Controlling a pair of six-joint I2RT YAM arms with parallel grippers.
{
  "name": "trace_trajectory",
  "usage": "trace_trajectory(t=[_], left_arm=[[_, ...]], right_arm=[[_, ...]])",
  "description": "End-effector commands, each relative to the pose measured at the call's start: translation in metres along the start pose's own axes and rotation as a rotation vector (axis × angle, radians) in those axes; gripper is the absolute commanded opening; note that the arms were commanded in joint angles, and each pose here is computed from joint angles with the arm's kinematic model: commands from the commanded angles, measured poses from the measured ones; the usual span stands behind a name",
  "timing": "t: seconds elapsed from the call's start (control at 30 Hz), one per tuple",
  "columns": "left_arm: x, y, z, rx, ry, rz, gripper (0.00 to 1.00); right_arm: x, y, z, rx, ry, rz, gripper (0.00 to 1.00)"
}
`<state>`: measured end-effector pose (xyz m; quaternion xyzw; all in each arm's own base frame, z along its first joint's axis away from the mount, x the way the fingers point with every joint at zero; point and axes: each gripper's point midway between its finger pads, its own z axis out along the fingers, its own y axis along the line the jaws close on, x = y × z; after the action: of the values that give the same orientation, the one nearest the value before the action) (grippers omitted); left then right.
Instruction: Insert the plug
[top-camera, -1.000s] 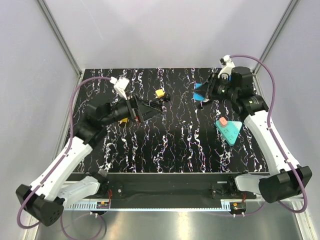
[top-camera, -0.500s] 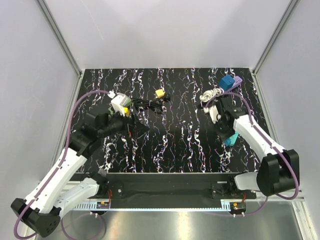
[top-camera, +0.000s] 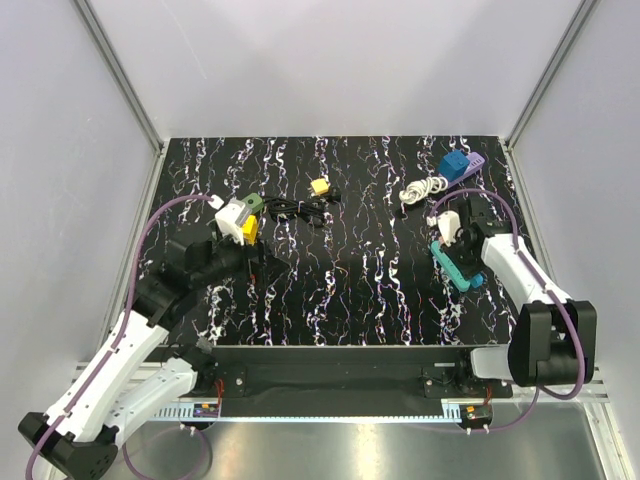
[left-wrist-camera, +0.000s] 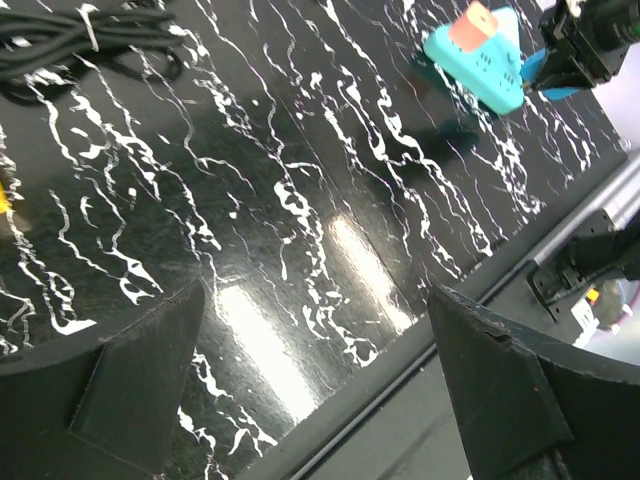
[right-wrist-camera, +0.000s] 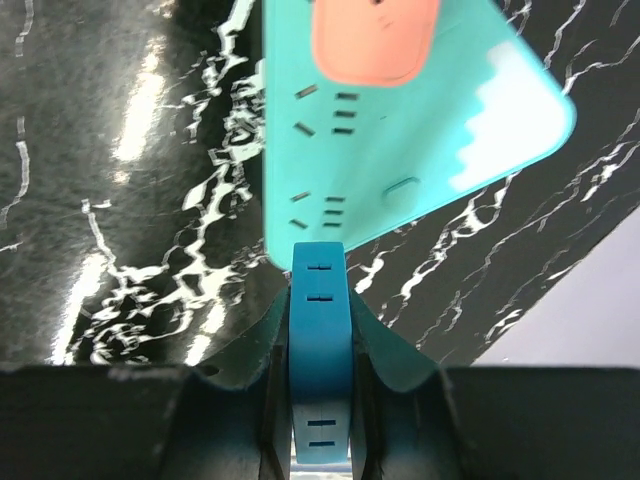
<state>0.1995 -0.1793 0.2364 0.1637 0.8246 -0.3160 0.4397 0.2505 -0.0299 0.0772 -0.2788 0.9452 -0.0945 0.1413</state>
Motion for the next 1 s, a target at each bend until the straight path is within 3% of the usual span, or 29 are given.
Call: trace_trajectory(t=[0.0,0.3,0.97], left_arm=[[-0.005,0.005,0.000,-0.030,-0.031,0.023,0.99],[-0.005,0.003,0.000,-0.023,-0.027,0.025,0.99],[-0.007,0.003,-0.001,-0.027,-0.034,0.024,0.99]], right_arm=[[-0.021,-0.029,-0.004,0.067,-0.059,-0.034,0.00],[-0.035,-0.037,0.001,0.051,-0.063,-0.042,0.00],[-0.023,-0.025,0.007,0.036,-0.072,-0.023,0.00]])
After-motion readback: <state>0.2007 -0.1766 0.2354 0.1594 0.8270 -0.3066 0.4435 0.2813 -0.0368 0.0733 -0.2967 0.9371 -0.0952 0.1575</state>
